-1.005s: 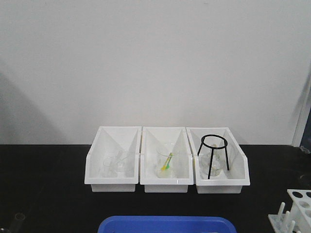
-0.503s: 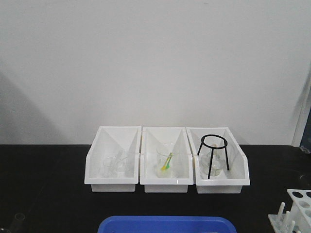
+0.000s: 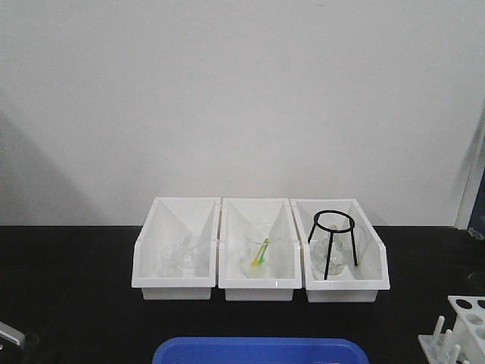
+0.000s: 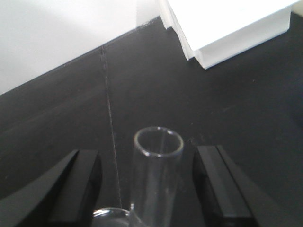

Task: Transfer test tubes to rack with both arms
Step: 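Close the left gripper on the test tube and lift it out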

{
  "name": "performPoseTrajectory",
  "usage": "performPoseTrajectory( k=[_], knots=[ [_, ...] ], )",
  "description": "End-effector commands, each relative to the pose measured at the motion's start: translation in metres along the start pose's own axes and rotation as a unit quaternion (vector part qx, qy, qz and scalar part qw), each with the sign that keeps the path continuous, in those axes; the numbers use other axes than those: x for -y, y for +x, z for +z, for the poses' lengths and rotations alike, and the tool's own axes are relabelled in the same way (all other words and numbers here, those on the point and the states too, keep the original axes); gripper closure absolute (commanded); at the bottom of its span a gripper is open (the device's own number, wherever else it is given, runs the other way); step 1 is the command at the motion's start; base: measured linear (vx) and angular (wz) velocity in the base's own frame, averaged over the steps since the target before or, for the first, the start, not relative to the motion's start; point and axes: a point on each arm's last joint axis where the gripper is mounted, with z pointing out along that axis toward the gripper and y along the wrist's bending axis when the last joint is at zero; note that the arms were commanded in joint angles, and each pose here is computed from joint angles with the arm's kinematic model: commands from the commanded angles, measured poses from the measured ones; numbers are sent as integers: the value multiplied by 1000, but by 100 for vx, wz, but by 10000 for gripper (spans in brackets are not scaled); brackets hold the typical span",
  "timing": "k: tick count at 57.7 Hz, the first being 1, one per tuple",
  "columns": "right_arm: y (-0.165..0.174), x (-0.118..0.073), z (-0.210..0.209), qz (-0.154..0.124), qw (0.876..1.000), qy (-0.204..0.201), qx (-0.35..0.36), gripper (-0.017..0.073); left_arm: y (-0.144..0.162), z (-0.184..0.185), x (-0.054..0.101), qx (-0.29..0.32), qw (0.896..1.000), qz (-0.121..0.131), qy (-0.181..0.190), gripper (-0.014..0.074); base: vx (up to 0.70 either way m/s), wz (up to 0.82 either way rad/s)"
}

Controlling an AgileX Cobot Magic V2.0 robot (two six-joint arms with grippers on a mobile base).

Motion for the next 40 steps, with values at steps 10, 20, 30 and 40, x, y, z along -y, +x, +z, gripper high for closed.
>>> performPoseTrajectory(
  k=[10, 20, 30, 40],
  knots=[
    [-19, 1, -2, -21, 998, 4, 57, 120, -21, 2, -6, 75, 997, -2, -29, 255, 0, 0],
    [-19, 1, -2, -21, 998, 4, 57, 120, -21, 2, -6, 76, 997, -2, -29, 510, 0, 0],
    [-19, 1, -2, -20, 998, 3, 55, 120, -23, 2, -7, 88, 995, -2, -36, 617, 0, 0],
    [-18, 1, -2, -19, 998, 3, 53, 120, -36, -8, -13, 126, 991, -6, -50, 616, 0, 0]
  ],
)
